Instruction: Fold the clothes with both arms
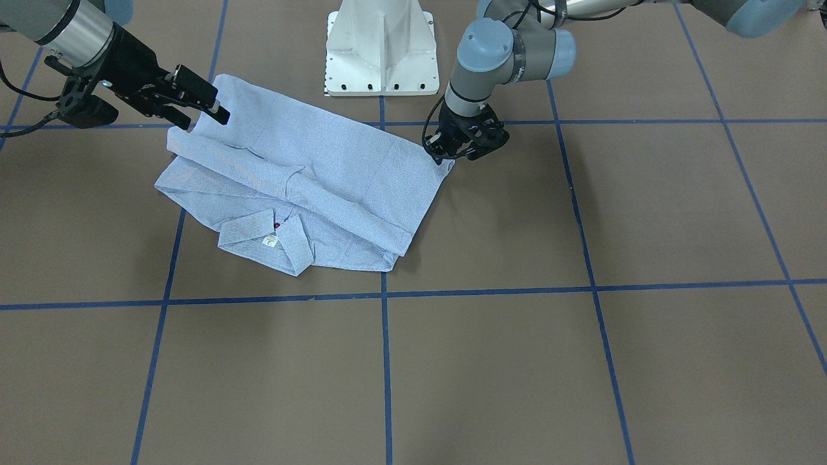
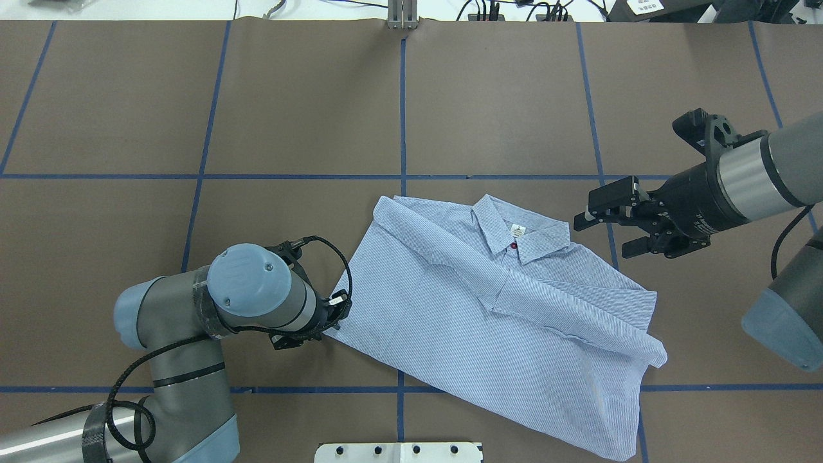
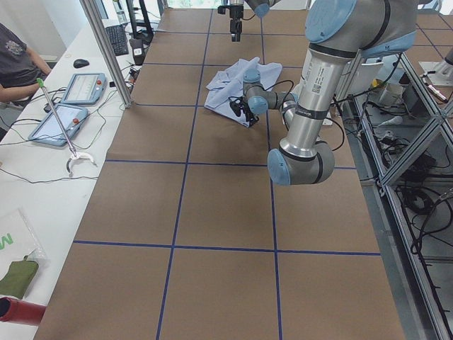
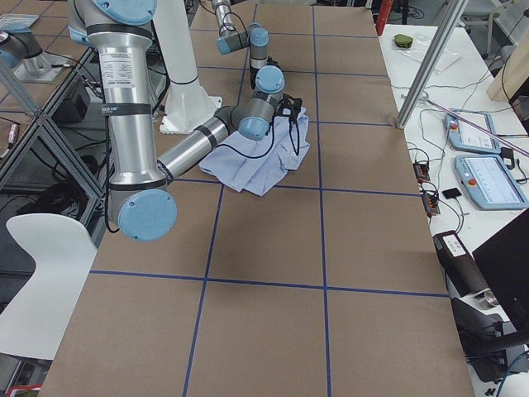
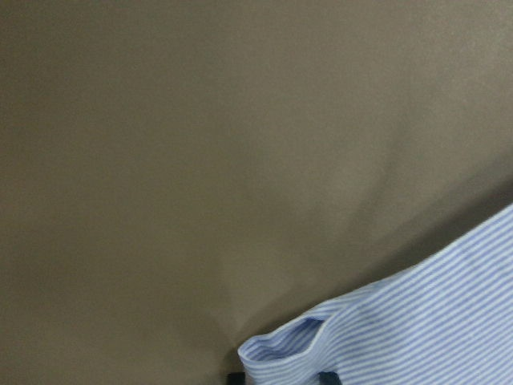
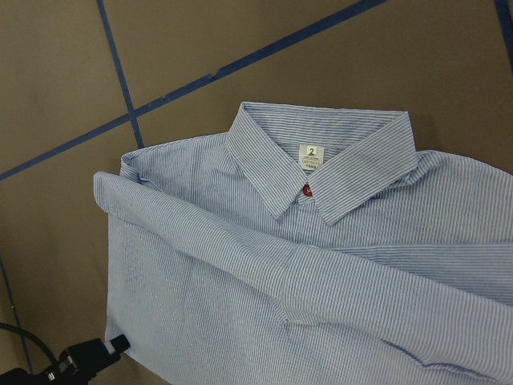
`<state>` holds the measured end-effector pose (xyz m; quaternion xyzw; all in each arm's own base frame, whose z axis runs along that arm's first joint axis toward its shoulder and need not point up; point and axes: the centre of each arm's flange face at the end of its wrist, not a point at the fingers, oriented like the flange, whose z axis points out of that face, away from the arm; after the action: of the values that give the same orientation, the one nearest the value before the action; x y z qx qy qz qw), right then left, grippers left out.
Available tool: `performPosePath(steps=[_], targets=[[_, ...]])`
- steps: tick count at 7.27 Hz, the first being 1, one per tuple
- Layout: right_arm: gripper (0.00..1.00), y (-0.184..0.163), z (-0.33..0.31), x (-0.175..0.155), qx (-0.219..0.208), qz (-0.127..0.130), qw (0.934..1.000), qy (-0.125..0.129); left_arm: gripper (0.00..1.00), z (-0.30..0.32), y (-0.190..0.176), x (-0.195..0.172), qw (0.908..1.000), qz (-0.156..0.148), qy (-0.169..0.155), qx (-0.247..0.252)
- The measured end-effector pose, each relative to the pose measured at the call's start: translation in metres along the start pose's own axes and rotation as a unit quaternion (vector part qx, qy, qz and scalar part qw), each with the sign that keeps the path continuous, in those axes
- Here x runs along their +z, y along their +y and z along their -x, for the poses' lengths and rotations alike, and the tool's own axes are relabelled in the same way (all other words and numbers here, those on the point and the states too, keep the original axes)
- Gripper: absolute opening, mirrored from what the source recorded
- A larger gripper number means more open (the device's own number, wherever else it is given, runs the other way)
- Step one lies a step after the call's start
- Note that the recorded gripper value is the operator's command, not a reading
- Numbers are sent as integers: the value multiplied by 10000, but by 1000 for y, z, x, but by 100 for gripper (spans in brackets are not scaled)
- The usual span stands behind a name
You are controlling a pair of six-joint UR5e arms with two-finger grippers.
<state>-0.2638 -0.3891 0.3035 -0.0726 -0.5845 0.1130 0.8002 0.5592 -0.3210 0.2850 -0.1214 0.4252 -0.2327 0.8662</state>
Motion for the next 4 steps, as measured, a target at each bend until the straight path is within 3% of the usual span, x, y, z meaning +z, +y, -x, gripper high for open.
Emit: performPosePath(steps=[4], targets=[[100,-1,-1,1,9,-2,10000,12,33,0,-9,-2,10000,-57,0,-49]])
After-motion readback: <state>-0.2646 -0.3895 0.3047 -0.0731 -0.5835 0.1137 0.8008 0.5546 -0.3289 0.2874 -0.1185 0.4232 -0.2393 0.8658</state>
